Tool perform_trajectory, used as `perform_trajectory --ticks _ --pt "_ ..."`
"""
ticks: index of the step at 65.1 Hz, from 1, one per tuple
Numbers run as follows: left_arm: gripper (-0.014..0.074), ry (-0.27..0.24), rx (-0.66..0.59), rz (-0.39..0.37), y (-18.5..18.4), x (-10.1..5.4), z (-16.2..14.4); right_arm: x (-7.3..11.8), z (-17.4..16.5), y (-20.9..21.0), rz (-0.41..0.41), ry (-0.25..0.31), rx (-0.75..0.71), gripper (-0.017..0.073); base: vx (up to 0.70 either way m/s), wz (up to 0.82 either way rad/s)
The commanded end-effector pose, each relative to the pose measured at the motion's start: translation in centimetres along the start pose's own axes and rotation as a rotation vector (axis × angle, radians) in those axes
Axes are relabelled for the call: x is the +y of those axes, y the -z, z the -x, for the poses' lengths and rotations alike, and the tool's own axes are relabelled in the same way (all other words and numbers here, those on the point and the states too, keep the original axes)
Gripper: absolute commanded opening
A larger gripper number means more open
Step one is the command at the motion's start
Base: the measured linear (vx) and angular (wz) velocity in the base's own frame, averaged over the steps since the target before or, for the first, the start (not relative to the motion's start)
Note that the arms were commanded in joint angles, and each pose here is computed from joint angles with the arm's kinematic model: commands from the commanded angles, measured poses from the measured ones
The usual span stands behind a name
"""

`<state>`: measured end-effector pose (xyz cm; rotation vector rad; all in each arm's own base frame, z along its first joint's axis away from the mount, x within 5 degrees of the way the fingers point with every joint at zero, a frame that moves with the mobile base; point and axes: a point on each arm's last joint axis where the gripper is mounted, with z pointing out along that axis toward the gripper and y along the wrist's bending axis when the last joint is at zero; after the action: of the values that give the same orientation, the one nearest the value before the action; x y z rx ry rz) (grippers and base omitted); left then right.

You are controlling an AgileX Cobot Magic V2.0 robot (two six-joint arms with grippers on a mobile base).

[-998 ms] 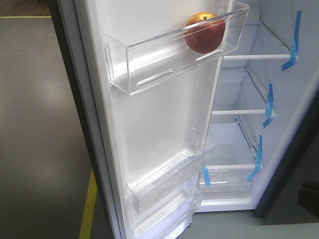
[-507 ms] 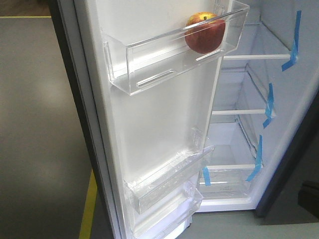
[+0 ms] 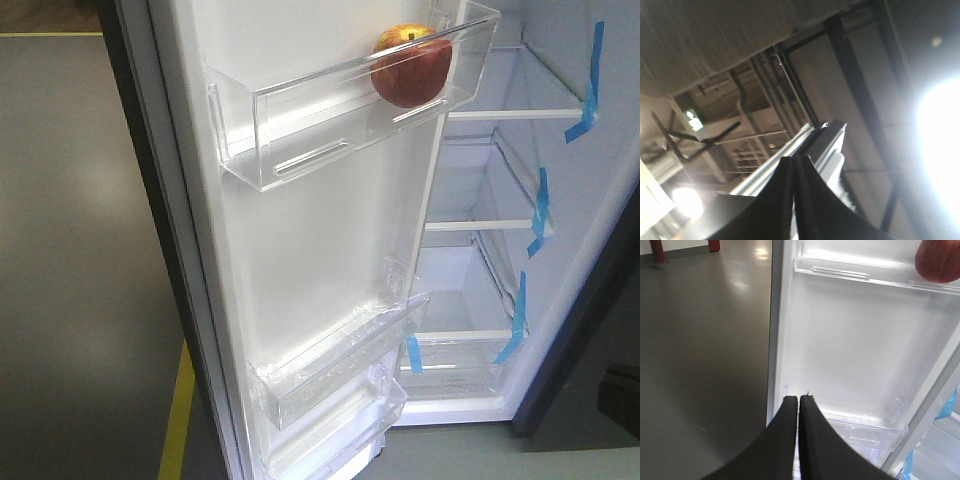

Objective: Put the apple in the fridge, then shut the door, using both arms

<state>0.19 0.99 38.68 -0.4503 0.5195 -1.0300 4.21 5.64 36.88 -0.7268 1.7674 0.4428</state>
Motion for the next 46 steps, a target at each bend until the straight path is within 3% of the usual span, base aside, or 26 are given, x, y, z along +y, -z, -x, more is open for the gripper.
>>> perform_trajectory --ticks 1,9,17,27,37,46 --pt "-0.0008 -0.056 0.007 0.007 -3.0 -0.6 -0.1 -0.2 1.2 0.2 -0.024 -0.014 -0.076 -0.0003 0.00 0.00" --pt "-0.0008 -0.089 0.062 0.077 -6.4 0.9 -1.4 -0.2 1.2 0.2 -0.022 -0.015 -0.076 -0.0003 0.00 0.00" --pt "-0.0008 -0.099 0.109 0.161 -9.9 3.3 -3.1 -0.2 1.2 0.2 -0.021 -0.015 -0.075 -0.0003 0.00 0.00" --pt "-0.0008 -0.148 0.192 0.237 -13.8 6.7 -5.5 -0.2 1.2 0.2 -0.021 -0.014 -0.074 -0.0003 0.00 0.00" --pt "-0.0006 -0.063 0.258 0.302 -17.5 10.5 -8.3 -0.2 1.2 0.2 -0.021 -0.014 -0.074 -0.0003 0.00 0.00" --pt "0.0001 -0.067 0.369 0.288 -20.1 12.8 -10.8 -0.2 1.2 0.2 -0.021 -0.014 -0.074 -0.0003 0.00 0.00"
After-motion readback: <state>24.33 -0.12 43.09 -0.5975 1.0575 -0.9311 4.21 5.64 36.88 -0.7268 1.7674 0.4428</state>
